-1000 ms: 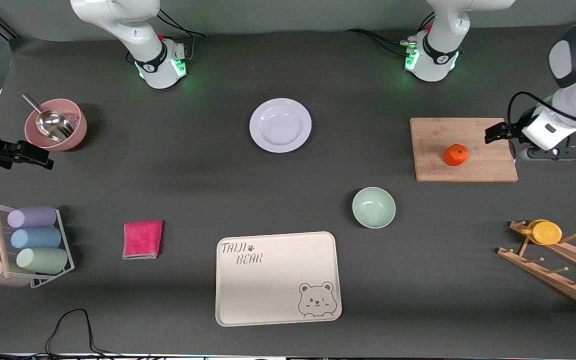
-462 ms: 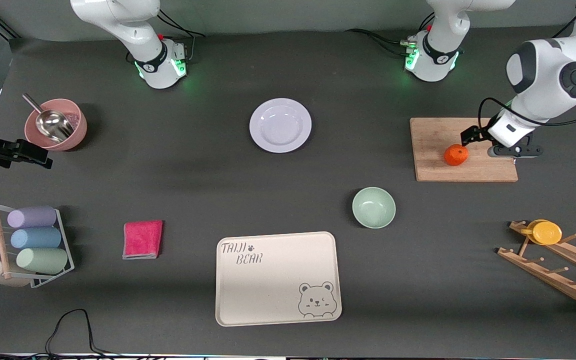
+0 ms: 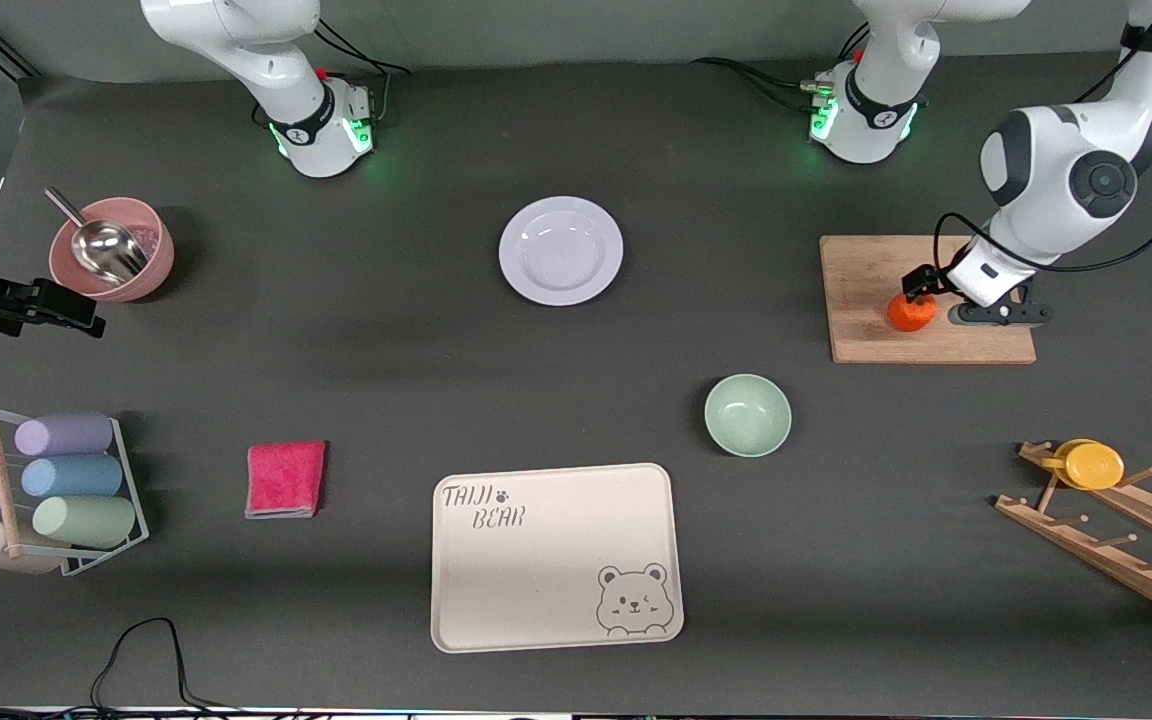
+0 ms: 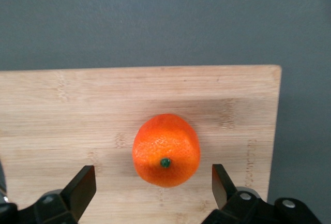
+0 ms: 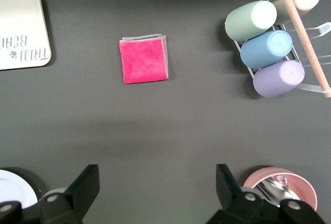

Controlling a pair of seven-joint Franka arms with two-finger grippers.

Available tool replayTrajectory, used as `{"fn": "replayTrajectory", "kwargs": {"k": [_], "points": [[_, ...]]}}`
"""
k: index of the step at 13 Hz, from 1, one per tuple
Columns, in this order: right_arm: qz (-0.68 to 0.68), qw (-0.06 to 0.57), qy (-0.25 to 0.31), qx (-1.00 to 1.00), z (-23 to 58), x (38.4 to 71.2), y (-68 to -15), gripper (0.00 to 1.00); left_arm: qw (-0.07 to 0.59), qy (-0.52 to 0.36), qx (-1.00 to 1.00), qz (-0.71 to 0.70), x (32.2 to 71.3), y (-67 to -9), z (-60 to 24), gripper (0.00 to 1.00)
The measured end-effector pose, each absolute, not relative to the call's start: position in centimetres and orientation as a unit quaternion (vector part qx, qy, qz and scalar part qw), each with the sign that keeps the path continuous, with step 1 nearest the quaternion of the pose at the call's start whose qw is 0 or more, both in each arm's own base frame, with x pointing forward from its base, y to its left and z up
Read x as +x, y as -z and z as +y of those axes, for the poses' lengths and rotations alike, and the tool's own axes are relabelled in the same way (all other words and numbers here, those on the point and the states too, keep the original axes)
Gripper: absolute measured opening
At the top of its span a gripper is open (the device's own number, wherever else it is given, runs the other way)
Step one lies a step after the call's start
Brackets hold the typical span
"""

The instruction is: Place orange and plate with both arms

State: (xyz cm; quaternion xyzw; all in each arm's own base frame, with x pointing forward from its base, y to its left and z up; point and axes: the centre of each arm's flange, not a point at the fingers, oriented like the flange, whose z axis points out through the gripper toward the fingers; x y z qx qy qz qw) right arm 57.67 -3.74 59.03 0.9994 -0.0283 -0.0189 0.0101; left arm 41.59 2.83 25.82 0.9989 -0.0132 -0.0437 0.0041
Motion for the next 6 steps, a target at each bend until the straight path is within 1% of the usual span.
{"fn": "replayTrajectory", "kwargs": {"k": [3,6], "points": [[-0.027,0.010,0.016,0.999,-3.6,57.8,-58.6,1.00,-0.001,0.052,0.998,-0.018,41.4,-23.6,2.5,1.00],[-0.025,0.009,0.018,0.999,-3.4,57.8,-57.0,1.00,-0.005,0.053,0.998,-0.020,40.9,-21.9,2.4,1.00]]}}
